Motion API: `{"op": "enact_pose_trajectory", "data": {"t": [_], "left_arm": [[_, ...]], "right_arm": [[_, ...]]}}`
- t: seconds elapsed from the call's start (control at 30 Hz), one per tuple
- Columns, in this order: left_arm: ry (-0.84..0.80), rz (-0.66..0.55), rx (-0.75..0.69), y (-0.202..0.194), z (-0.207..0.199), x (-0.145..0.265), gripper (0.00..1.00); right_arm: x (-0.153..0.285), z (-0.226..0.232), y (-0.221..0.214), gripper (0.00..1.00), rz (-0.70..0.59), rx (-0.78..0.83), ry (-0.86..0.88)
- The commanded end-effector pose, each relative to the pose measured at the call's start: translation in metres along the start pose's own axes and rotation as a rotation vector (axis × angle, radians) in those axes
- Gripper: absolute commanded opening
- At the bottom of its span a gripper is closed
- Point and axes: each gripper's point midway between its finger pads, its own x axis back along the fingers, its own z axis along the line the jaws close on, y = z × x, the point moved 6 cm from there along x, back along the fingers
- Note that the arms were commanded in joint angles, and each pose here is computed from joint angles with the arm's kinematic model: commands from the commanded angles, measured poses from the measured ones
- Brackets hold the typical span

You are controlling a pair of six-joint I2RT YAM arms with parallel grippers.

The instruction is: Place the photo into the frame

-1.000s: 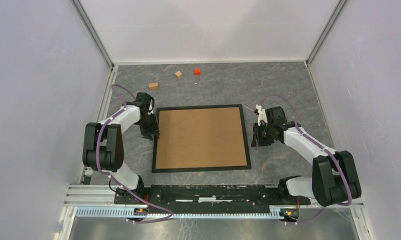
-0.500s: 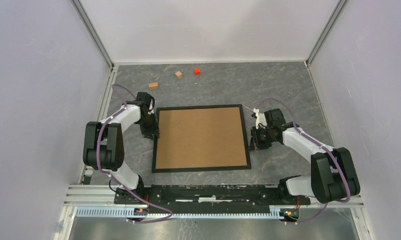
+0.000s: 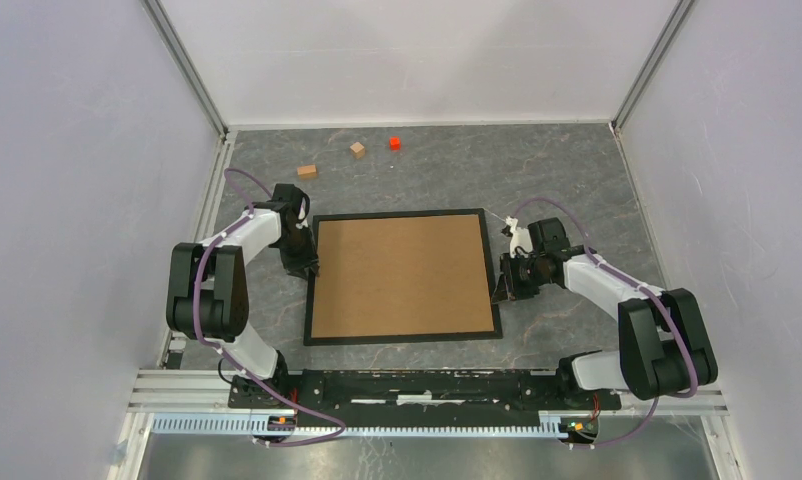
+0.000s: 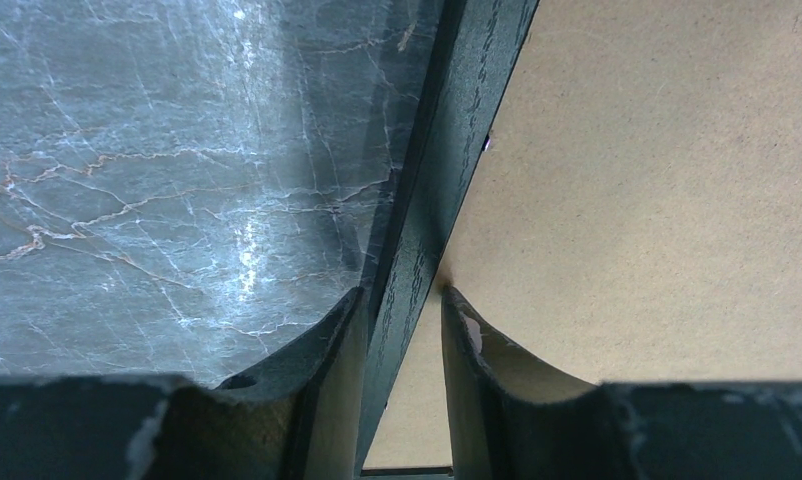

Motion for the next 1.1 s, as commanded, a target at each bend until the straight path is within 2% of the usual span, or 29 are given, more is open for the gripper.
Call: {"op": "enact_pose_trajectory", "data": {"t": [0.0,0.43,0.53,0.63,0.77,0.87,0.93,1.0,1.07], "left_arm": [[0.082,0.068,-0.043,-0.015,0.012,-0.017,0.39],[0.073,0.07,-0.058,-0.017,0.008,-0.017,0.38],[0.072,0.07,-0.06,-0.018,0.007,-0.016,0.38],[0.067,0.071,-0.065,-0.018,0.006,-0.016,0.38],[0.065,0.067,-0.068,-0.018,0.005,-0.015,0.38],[0.065,0.067,-0.069,-0.019,0.005,-0.015,0.38],[0.065,0.067,-0.07,-0.018,0.005,-0.015,0.38],[0.066,0.067,-0.072,-0.017,0.005,-0.015,0.38],[0.066,0.065,-0.073,-0.017,0.005,-0.015,0.38]], "right_arm": [[-0.011,-0.013,-0.016,0.22,0.051,-0.033,-0.085],[-0.03,-0.026,-0.043,0.24,0.059,-0.094,-0.329],[-0.034,-0.032,-0.05,0.25,0.068,-0.079,-0.426],[-0.036,-0.043,-0.059,0.26,0.109,-0.024,-0.602],[-0.04,-0.048,-0.074,0.28,0.137,-0.006,-0.672],[-0.033,-0.032,-0.054,0.31,0.131,0.035,-0.607],[-0.021,0.0,-0.013,0.38,0.043,0.105,-0.446],[0.001,0.031,0.027,0.5,-0.076,0.129,-0.257],[0.022,0.044,0.055,0.58,-0.182,0.134,-0.166]]}}
